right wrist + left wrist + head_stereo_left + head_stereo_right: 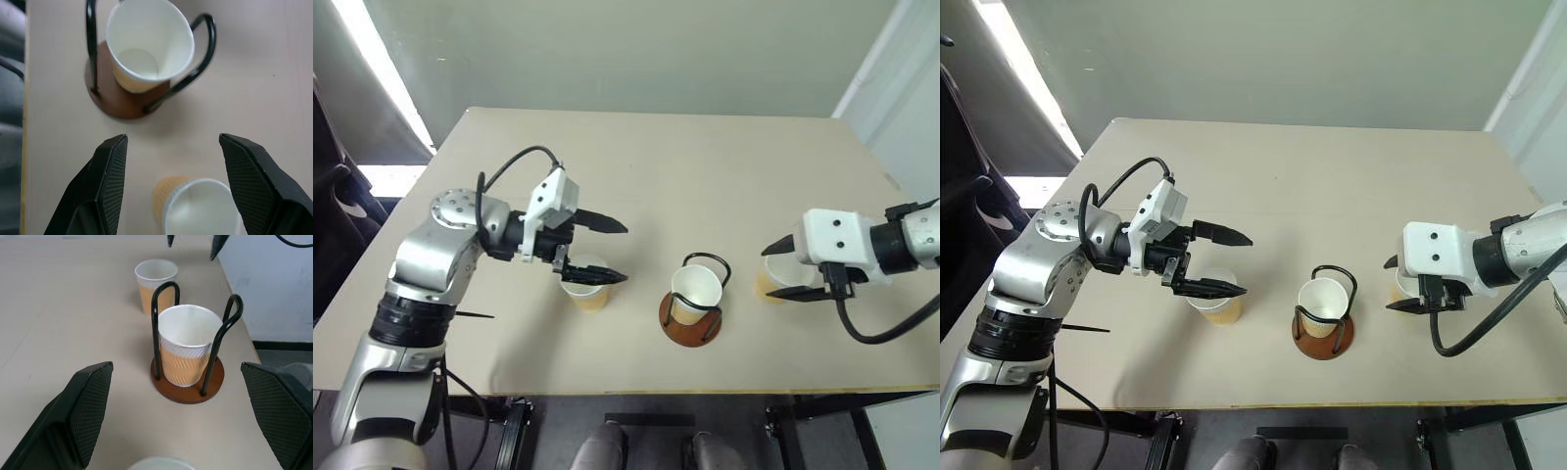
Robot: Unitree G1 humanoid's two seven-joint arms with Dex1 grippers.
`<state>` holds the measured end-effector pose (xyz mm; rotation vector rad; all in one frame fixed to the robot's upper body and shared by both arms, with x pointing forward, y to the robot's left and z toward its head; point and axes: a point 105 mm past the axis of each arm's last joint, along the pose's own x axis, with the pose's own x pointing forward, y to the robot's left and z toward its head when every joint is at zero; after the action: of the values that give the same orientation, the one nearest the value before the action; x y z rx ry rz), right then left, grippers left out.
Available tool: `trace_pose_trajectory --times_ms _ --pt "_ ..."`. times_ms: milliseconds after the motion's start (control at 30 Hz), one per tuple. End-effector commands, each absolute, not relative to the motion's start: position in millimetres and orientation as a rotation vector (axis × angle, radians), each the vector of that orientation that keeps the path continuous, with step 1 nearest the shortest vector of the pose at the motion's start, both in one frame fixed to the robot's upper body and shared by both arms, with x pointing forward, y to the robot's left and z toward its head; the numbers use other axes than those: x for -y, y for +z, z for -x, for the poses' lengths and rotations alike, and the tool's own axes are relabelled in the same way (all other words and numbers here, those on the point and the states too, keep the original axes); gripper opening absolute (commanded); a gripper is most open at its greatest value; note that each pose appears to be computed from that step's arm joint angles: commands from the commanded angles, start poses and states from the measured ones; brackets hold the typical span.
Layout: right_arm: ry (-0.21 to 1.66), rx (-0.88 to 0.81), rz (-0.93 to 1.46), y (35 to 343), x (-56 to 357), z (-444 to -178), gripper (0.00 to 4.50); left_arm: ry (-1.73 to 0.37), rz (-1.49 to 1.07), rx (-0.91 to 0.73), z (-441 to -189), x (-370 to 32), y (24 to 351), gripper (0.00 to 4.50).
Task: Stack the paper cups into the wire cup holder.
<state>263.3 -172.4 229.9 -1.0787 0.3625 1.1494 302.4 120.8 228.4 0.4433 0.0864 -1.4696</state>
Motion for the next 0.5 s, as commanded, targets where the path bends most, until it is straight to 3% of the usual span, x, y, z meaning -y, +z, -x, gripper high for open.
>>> trace_pose_trajectory --times_ms 33,500 --pt "1.12 -0.39 1.143 226.3 182.3 -268.7 2.99 -1.487 -0.473 -0.046 -298.1 -117.2 238.9 4.5" --pt "1.082 -0.552 1.136 185.8 221.1 -286.2 2.99 -1.486 -0.471 -0.048 -296.1 -116.7 238.7 4.5"
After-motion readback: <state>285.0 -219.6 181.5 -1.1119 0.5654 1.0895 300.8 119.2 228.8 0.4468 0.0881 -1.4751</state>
